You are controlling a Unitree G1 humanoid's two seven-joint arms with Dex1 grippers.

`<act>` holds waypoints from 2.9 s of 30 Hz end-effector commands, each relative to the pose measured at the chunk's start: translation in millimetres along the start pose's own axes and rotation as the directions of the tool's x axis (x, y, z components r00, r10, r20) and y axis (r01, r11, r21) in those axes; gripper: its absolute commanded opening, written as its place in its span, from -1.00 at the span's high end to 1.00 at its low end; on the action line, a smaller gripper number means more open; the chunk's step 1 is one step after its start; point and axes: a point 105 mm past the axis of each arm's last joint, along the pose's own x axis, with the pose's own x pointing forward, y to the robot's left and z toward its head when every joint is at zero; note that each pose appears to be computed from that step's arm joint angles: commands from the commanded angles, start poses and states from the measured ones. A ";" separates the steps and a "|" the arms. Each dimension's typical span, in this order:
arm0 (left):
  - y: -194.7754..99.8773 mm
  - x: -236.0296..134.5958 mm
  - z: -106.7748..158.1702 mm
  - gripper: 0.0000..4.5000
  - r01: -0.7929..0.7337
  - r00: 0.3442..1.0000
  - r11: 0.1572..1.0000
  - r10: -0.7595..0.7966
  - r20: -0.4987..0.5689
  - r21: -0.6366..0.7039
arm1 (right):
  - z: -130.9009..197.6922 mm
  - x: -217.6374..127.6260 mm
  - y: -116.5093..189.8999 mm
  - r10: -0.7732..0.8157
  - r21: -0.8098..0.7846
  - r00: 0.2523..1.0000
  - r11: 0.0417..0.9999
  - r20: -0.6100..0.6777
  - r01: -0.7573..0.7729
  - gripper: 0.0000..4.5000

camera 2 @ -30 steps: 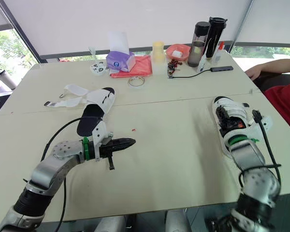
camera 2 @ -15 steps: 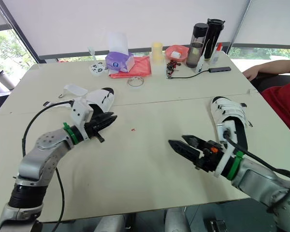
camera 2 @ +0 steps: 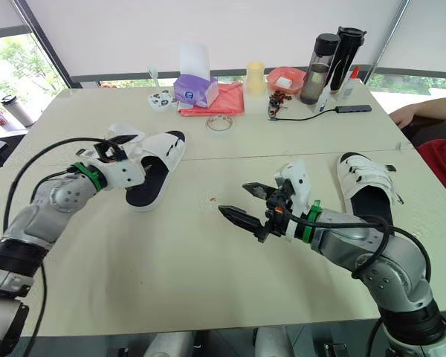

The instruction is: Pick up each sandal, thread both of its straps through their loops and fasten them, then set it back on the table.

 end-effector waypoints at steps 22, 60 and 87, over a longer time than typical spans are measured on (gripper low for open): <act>9.2 63.3 -15.6 0.99 -0.076 0.984 0.995 0.085 -0.157 0.061 | 22.0 -0.2 -8.9 -0.083 0.017 0.981 0.997 0.173 0.082 -1.00; -57.0 -16.8 148.0 0.99 -0.314 0.371 0.850 -0.300 0.879 0.423 | -6.8 -65.3 -39.7 -0.095 0.083 0.995 0.992 -0.018 0.096 -1.00; -86.6 -9.7 143.6 -0.98 -0.026 0.497 0.920 -0.327 0.804 0.390 | -25.7 -58.1 -41.2 -0.056 -0.081 0.983 0.996 -0.173 0.043 -1.00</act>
